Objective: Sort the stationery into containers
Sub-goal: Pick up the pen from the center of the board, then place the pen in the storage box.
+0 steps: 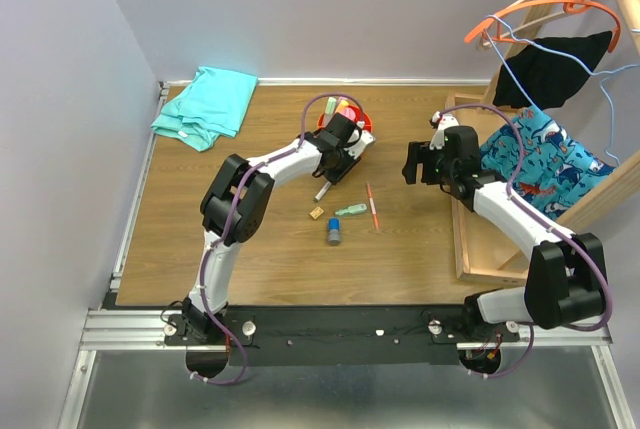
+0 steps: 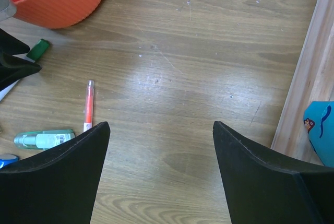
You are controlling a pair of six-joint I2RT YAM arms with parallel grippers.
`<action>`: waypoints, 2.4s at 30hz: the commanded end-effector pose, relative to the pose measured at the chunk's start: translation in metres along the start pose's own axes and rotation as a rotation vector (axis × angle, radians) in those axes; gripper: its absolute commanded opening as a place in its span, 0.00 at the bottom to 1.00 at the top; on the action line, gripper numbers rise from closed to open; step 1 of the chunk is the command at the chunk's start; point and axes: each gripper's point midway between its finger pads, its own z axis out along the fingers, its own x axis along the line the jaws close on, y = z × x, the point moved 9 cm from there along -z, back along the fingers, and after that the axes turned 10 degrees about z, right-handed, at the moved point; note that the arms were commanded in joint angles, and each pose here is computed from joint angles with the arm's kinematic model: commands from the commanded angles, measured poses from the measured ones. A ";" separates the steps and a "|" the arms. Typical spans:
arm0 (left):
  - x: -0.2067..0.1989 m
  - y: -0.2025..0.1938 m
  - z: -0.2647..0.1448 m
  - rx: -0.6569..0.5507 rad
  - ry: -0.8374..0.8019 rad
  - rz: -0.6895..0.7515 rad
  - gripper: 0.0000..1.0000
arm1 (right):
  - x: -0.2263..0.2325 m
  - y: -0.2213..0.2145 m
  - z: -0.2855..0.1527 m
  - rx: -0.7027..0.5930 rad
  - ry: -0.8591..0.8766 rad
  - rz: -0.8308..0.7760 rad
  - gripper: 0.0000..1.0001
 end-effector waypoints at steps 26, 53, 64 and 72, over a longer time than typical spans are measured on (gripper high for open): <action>0.009 0.083 -0.150 -0.524 -0.084 0.068 0.20 | -0.003 0.007 0.009 -0.005 -0.009 0.003 0.88; 0.112 0.101 -0.077 -1.031 0.092 -0.148 0.18 | -0.006 0.016 0.029 0.031 -0.051 -0.023 0.88; 0.127 0.076 -0.064 -1.017 0.101 -0.217 0.18 | -0.002 0.024 0.046 0.057 -0.032 0.008 0.87; 0.122 0.064 -0.047 -1.012 0.074 -0.264 0.18 | -0.001 0.021 0.052 0.092 -0.031 0.018 0.86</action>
